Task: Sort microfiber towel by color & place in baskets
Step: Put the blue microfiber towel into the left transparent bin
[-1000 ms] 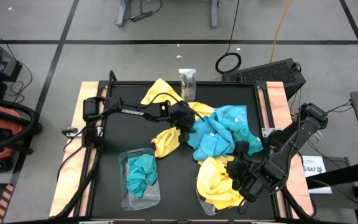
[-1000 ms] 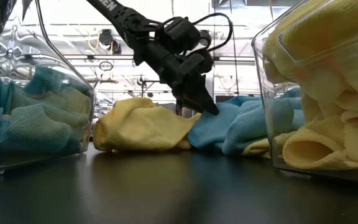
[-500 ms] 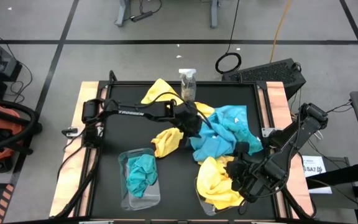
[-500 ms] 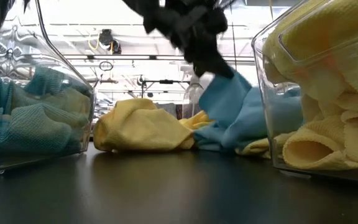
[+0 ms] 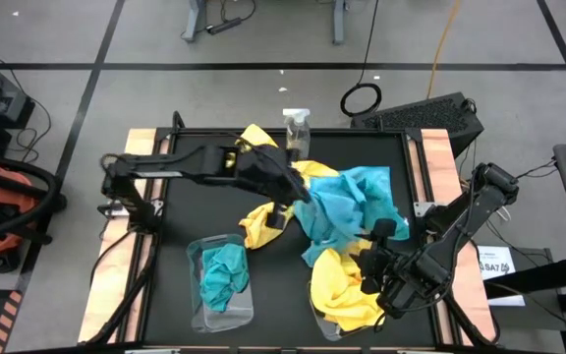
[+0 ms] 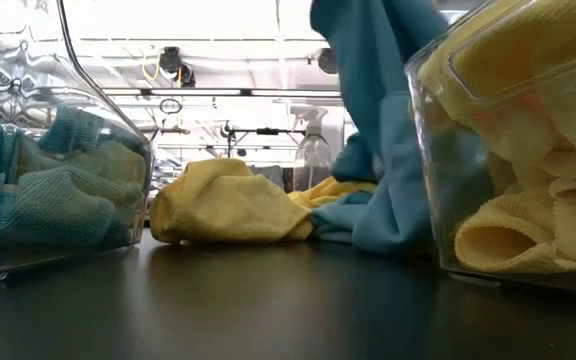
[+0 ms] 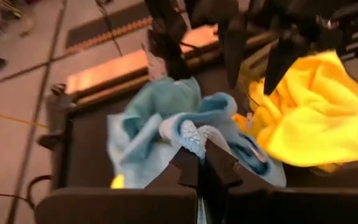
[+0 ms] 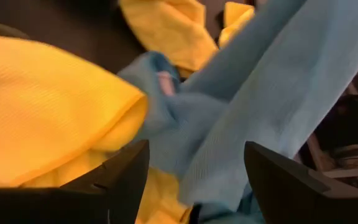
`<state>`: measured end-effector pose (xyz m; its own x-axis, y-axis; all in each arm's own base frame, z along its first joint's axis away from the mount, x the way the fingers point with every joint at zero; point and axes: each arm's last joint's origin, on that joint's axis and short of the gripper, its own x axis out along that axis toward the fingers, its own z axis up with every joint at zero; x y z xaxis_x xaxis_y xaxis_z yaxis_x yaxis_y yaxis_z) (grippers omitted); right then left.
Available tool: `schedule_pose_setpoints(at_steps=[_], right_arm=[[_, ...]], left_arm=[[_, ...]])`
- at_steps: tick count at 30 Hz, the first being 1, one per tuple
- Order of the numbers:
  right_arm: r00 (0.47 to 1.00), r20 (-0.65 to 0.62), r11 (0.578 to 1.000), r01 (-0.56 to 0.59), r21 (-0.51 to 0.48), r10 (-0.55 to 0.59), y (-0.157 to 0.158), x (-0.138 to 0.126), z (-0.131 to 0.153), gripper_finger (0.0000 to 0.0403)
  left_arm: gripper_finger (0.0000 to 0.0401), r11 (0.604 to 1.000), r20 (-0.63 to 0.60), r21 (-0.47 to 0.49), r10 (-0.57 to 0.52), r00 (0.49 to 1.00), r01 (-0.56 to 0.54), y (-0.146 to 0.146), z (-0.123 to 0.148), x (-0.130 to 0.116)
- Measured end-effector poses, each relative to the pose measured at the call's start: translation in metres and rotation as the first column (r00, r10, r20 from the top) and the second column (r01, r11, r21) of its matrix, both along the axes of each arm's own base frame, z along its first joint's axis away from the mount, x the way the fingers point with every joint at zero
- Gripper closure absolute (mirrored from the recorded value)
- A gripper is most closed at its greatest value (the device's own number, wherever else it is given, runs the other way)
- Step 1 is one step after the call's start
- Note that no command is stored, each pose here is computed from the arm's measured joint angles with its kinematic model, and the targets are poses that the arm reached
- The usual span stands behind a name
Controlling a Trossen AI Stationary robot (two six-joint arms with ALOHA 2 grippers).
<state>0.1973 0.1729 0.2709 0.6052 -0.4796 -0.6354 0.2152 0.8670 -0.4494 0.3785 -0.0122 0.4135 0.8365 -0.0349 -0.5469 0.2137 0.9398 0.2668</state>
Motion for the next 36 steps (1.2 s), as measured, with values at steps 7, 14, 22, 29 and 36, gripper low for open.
schedule_pose_setpoints(at_steps=[7, 14, 22, 29, 36], right_arm=[[0.996, 0.079, 0.998, 0.04, -0.038, -0.037, -0.008, 0.011, -0.009, 0.0147], [0.978, 0.205, 0.995, 0.061, -0.08, -0.043, -0.011, 0.029, -0.003, 0.0147], [0.951, 0.295, 0.982, 0.132, -0.134, -0.088, -0.026, 0.053, 0.004, 0.0147], [0.943, 0.33, 0.99, 0.079, -0.113, -0.038, -0.036, 0.08, 0.016, 0.0147], [0.931, 0.361, 0.996, -0.023, -0.083, 0.052, -0.049, 0.109, 0.021, 0.0164]], left_arm=[[0.04, 1.0, 0.113, 0.002, 0.015, 0.993, -0.015, -0.002, 0.039, -0.028], [0.0401, 1.0, 0.164, -0.003, 0.0, 0.986, 0.001, -0.008, 0.054, -0.037], [0.0401, 0.998, 0.248, -0.007, -0.054, 0.967, 0.057, -0.021, 0.069, -0.04], [0.0401, 0.995, 0.245, -0.011, -0.092, 0.965, 0.097, -0.029, 0.07, -0.042], [0.0401, 0.988, 0.244, -0.024, -0.14, 0.96, 0.151, -0.037, 0.069, -0.043]])
